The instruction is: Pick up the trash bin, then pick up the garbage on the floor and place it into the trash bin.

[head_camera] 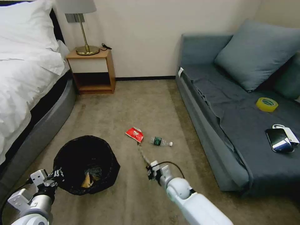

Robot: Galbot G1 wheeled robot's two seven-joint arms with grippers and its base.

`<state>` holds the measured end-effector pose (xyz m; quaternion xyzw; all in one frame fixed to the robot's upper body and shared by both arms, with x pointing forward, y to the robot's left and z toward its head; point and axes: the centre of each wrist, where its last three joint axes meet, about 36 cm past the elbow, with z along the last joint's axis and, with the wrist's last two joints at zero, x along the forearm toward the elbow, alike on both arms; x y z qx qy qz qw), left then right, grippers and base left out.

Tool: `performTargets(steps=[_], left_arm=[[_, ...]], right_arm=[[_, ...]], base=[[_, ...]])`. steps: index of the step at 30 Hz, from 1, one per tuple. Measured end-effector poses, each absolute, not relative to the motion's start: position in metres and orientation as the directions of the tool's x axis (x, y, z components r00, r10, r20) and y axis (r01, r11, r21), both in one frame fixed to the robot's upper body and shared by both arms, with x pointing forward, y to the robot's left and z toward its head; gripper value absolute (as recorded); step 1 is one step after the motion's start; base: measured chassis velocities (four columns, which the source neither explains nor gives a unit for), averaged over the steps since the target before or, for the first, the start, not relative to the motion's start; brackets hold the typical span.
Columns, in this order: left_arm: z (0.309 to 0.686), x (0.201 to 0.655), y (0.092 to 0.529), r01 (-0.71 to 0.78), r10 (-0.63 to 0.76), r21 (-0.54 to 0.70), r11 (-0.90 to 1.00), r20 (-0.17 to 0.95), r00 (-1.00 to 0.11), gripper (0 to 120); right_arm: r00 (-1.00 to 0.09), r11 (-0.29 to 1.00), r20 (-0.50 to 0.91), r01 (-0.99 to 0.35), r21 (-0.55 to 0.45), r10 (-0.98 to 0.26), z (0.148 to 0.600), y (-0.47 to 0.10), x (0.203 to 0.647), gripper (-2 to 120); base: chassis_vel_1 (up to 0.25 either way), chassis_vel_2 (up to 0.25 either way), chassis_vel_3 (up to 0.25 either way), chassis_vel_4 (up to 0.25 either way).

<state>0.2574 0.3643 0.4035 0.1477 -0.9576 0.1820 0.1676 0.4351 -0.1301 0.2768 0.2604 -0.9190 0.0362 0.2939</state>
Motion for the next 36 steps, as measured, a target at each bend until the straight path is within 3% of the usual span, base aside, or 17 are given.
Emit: performTargets(steps=[17, 36], left_arm=[[0.383, 0.297, 0.329, -0.287, -0.123, -0.360, 0.888, 0.415, -0.901, 4], [0.386, 0.305, 0.298, -0.247, -0.077, -0.365, 0.898, 0.422, -0.903, 4]], right_arm=[[-0.774, 0.847, 0.402, -0.531, 0.007, -0.489, 0.385, -0.168, 0.438, 0], [-0.636, 0.662, 0.317, -0.749, -0.032, -0.704, 0.460, -0.133, 0.373, 0]], base=[[0.000, 0.000, 0.000, 0.000], [0.000, 0.000, 0.000, 0.000]])
